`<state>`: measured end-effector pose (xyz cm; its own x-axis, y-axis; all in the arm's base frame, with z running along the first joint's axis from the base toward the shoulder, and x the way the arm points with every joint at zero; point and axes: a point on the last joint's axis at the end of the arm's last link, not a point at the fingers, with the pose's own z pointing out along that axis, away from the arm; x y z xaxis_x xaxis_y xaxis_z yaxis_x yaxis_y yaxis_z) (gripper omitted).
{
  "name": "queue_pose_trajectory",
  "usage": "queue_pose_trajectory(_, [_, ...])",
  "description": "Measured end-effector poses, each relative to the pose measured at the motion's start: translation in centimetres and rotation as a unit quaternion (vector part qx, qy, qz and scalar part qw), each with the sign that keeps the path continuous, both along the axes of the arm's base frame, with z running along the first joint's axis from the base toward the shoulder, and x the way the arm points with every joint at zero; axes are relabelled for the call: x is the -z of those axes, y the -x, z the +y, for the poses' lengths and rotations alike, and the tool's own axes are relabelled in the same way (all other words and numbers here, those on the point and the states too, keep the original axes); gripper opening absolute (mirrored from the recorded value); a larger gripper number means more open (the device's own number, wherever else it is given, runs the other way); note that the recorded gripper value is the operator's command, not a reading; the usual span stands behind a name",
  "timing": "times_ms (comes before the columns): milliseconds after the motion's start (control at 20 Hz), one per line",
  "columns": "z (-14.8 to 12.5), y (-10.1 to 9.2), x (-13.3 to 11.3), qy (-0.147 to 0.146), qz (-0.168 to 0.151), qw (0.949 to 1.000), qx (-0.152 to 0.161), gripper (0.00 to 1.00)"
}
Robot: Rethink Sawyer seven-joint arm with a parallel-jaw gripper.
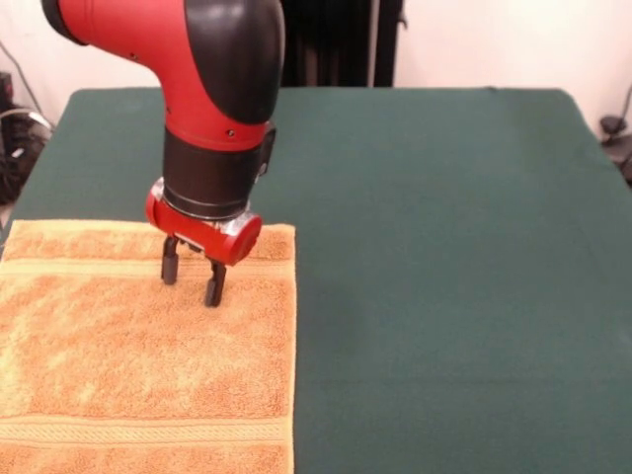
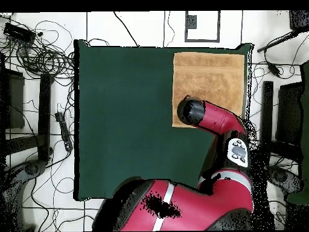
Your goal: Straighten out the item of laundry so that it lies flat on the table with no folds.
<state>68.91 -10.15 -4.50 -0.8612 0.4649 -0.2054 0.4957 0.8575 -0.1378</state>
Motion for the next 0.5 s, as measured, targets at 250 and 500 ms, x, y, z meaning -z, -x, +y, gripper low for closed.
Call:
queue_pose_trajectory(250, [0.1,0.1,0.0,0.003,-0.006,0.9999,0.008,1.00])
queue_pose_trajectory(500, [1.1,0.1,0.0,0.006,-0.013,0.9998,0.012,1.00])
